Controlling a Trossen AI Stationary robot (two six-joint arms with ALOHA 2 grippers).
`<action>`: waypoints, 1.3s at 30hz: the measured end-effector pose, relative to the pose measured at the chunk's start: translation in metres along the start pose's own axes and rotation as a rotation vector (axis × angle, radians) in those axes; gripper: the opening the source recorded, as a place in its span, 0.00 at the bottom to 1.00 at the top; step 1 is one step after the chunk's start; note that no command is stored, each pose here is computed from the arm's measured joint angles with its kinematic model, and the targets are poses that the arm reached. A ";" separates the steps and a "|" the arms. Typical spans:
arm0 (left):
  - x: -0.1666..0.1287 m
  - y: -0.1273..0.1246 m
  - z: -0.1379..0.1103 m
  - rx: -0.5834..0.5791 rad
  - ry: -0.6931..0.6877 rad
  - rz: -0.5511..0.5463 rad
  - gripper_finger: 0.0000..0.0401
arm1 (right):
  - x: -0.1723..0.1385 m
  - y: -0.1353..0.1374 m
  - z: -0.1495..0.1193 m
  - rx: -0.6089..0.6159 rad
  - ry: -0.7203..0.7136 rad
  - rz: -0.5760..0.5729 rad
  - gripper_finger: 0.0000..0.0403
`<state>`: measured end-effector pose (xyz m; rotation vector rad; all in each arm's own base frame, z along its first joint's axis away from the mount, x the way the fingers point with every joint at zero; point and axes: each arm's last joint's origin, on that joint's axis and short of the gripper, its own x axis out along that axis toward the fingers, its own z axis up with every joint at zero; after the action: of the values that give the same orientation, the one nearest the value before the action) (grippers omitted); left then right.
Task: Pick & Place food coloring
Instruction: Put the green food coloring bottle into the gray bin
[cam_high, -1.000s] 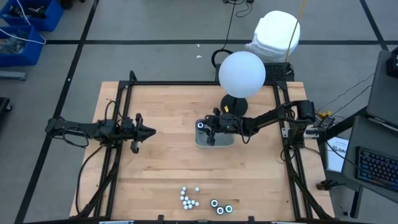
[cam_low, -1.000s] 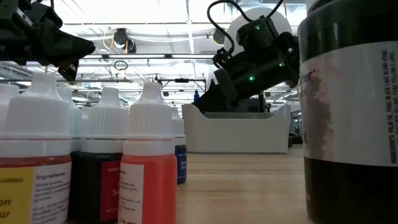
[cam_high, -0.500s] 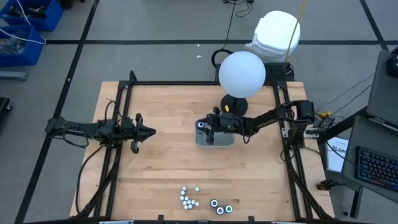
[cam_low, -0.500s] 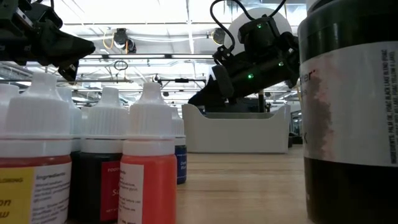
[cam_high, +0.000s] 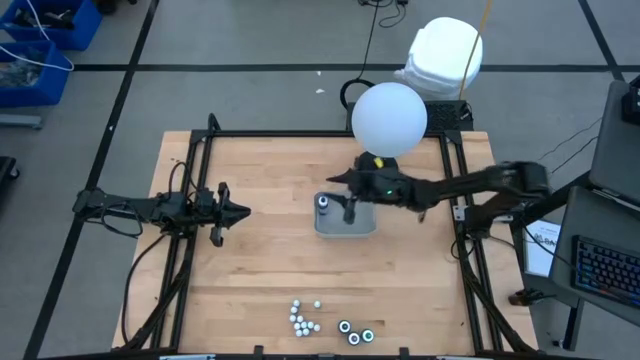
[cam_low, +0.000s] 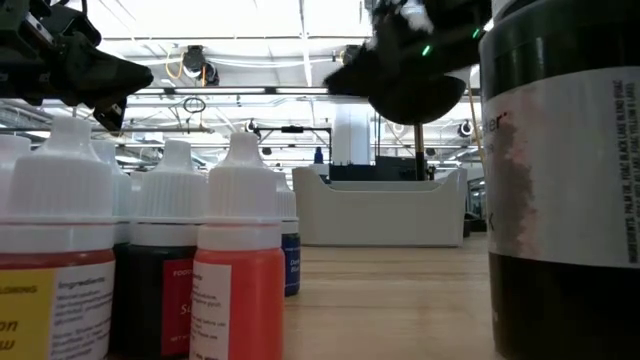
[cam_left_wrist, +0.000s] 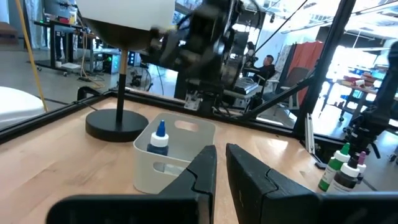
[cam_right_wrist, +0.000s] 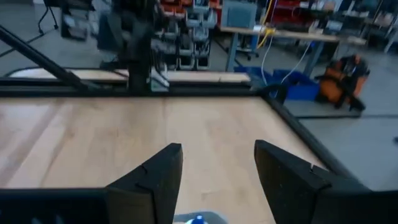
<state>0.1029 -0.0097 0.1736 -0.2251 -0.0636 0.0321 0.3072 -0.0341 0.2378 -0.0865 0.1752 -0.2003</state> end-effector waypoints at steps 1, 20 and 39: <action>0.000 0.000 0.000 0.000 0.001 0.000 0.10 | -0.009 -0.001 0.008 -0.010 -0.006 0.002 0.47; 0.000 0.000 0.000 0.000 -0.005 -0.001 0.10 | -0.142 0.044 0.030 -0.058 0.094 0.378 0.46; 0.000 0.000 0.000 -0.001 -0.005 0.000 0.10 | -0.141 0.163 -0.009 -0.018 0.040 0.727 0.64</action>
<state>0.1029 -0.0097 0.1741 -0.2259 -0.0684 0.0322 0.2004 0.1535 0.2355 -0.0321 0.2373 0.5250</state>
